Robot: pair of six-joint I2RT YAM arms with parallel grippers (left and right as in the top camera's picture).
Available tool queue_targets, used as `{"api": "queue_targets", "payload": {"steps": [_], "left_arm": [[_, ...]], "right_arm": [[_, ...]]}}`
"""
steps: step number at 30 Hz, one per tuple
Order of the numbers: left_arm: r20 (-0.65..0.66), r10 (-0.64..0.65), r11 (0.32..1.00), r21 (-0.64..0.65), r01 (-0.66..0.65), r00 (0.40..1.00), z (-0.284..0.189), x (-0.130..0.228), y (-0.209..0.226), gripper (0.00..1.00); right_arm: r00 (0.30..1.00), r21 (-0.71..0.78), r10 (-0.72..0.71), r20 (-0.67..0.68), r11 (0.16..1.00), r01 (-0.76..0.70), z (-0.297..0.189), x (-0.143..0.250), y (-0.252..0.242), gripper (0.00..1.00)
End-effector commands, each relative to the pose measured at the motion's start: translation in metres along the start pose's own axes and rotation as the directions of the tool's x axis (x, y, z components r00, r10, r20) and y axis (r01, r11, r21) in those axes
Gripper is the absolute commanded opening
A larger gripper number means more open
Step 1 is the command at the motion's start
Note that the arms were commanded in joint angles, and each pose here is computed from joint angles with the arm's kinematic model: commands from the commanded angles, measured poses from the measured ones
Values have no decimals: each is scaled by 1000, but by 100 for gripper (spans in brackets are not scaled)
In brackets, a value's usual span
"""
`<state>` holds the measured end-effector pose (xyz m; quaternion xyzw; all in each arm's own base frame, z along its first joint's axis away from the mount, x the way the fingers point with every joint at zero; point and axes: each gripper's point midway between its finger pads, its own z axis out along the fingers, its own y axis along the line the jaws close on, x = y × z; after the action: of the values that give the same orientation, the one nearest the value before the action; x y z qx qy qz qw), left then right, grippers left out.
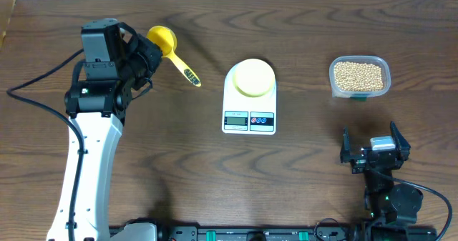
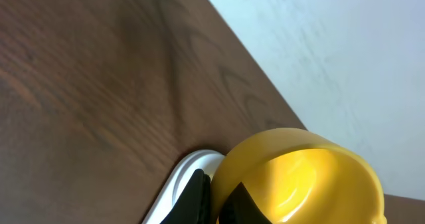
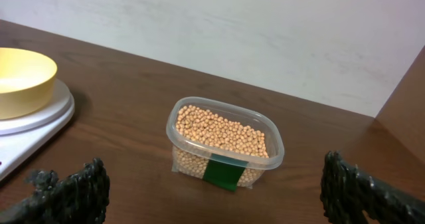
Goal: Scoop item into bowl and weigh 50g on scale
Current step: 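Lift the yellow scoop with the left gripper toward the scale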
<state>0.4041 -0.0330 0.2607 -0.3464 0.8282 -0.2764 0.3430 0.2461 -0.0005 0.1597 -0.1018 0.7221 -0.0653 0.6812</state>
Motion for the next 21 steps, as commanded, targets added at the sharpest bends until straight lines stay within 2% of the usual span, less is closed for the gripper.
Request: {"api": "queue_targets", "payload": {"steps": [1,4,17,21], "left_arm": [[2,-42,999,24,42,999,-2,-2,-7,8],[13,-73,996,43,72,997,-2,-5,-11,7],[41,-62,995,79,59,997,-2,-12,-20,7],[85,-64,997,50,60,994,-3,-19,-14,8]], "right_arm": [[1000,-10,12,4,1000,-12,0,-1,2,99],[1000,-10,12,4,1000,-12,0,0,2,99],[1000,-10,12,4,1000,-12,0,-1,2,99],[1000,-10,12,4,1000,-12,0,0,2,99]]}}
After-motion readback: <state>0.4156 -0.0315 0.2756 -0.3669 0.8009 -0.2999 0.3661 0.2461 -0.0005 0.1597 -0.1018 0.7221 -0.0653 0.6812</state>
